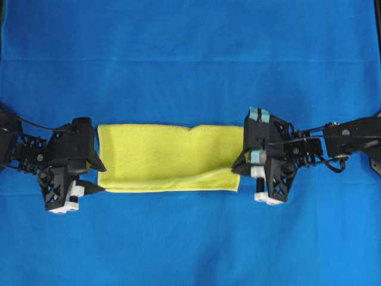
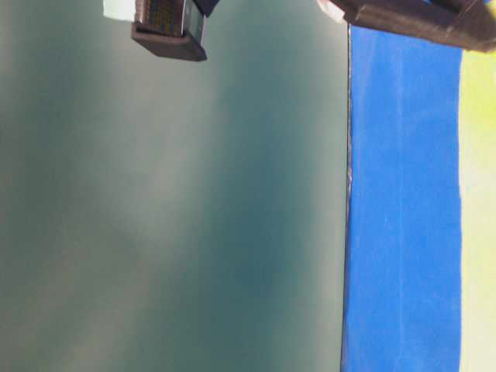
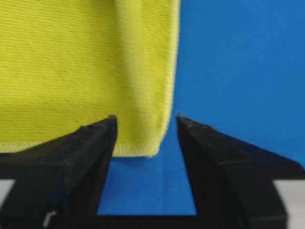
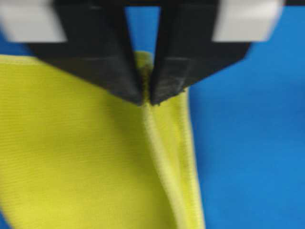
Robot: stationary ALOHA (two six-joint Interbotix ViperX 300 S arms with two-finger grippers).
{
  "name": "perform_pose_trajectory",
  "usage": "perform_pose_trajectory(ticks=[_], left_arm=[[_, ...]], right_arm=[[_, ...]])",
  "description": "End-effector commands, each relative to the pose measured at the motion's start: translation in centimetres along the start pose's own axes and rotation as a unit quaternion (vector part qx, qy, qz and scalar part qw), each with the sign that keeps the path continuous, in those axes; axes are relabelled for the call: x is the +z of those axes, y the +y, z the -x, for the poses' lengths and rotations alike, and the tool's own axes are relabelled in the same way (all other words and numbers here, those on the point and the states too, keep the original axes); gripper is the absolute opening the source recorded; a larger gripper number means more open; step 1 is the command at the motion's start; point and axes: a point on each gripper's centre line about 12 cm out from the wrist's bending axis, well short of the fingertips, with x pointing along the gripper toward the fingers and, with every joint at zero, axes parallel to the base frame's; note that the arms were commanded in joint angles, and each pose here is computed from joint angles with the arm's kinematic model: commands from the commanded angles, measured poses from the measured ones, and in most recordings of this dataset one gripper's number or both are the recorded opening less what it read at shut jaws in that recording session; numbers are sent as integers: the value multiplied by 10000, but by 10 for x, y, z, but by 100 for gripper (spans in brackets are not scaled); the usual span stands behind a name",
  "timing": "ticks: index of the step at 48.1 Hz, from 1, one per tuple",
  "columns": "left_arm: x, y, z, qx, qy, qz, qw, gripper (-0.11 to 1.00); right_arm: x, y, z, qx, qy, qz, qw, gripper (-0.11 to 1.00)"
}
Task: Fold the yellow towel.
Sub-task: 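Lift the far corners and fold them toward the near edge, then release the folded edge and regrasp the towel's far corners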
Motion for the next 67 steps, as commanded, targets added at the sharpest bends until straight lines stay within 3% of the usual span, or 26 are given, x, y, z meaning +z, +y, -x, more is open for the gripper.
perform_pose_trajectory(ticks=[1, 5, 8, 13, 23, 32, 41, 52, 67], left_arm=[[9, -14, 5, -193, -189, -113, 9996, 55], [8, -19, 7, -264, -194, -205, 9993, 54], [8, -18, 9, -258, -205, -201, 9993, 54], [13, -10, 13, -181, -309, -125, 9993, 55], [27, 31, 15, 331, -488, 89, 9982, 55], [31, 56, 14, 656, -510, -94, 9965, 55], [27, 75, 6, 885, -425, -201, 9950, 55], [11, 97, -10, 1107, -152, -43, 9937, 55], [3, 100, -16, 1133, 46, -25, 9935, 54]], right_arm=[[9, 13, 3, 157, -151, 73, 9997, 32], [9, 16, 5, 189, -165, 108, 9996, 56], [11, 15, 7, 182, -200, 130, 9996, 66], [17, 7, 11, 108, -304, 85, 9994, 59], [26, -35, 14, -342, -374, -262, 9984, 61], [23, -63, 12, -679, -241, -435, 9964, 61], [15, -78, 2, -845, -49, -481, 9952, 61], [1, -96, -15, -1019, 265, -648, 9923, 61], [-1, -99, -17, -1052, 309, -705, 9915, 60]])
